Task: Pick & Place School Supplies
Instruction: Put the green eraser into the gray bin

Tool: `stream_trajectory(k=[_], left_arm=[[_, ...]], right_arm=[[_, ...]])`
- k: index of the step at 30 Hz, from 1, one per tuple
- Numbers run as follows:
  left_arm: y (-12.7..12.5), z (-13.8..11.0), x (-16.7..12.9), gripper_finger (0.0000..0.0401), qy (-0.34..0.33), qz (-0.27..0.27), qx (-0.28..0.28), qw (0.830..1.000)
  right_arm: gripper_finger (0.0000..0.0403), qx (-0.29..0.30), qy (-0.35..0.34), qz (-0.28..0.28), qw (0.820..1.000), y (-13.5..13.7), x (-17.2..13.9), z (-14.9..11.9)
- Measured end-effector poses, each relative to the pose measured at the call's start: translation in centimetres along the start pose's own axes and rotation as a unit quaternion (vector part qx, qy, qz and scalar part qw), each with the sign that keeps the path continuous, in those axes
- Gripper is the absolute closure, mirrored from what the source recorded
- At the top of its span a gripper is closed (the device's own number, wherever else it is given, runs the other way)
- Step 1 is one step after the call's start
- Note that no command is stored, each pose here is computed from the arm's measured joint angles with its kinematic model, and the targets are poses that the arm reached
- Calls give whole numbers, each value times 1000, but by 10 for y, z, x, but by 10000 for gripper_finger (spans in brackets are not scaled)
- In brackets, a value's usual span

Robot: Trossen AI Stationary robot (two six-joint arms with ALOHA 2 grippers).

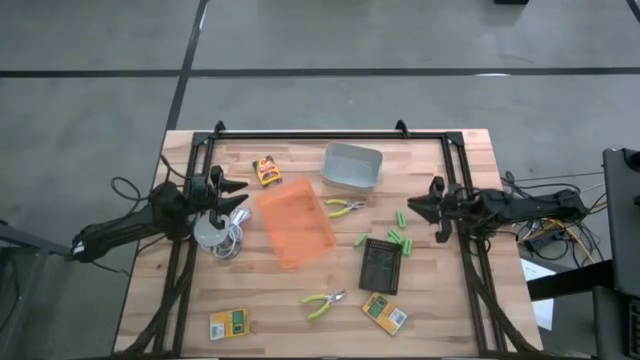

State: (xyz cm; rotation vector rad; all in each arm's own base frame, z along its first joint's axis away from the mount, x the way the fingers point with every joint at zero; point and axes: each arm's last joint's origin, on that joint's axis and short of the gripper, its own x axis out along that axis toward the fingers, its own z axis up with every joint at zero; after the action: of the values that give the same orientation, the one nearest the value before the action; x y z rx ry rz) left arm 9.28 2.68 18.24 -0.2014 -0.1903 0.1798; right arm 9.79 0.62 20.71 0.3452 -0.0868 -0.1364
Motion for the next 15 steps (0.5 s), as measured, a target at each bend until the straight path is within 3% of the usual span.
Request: stream_trajectory(k=[5, 10, 15], left_arm=[[0, 0, 0, 213, 0, 0, 0, 1000], [0, 0, 0, 213, 0, 0, 0, 1000], [0, 0, 0, 213, 0, 0, 0, 1000]], right_arm=[[335, -7, 32, -35, 999, 7, -3, 26], [335, 37, 60, -66, 995, 16, 4, 50], [335, 113, 165, -155, 968, 22, 15, 58]])
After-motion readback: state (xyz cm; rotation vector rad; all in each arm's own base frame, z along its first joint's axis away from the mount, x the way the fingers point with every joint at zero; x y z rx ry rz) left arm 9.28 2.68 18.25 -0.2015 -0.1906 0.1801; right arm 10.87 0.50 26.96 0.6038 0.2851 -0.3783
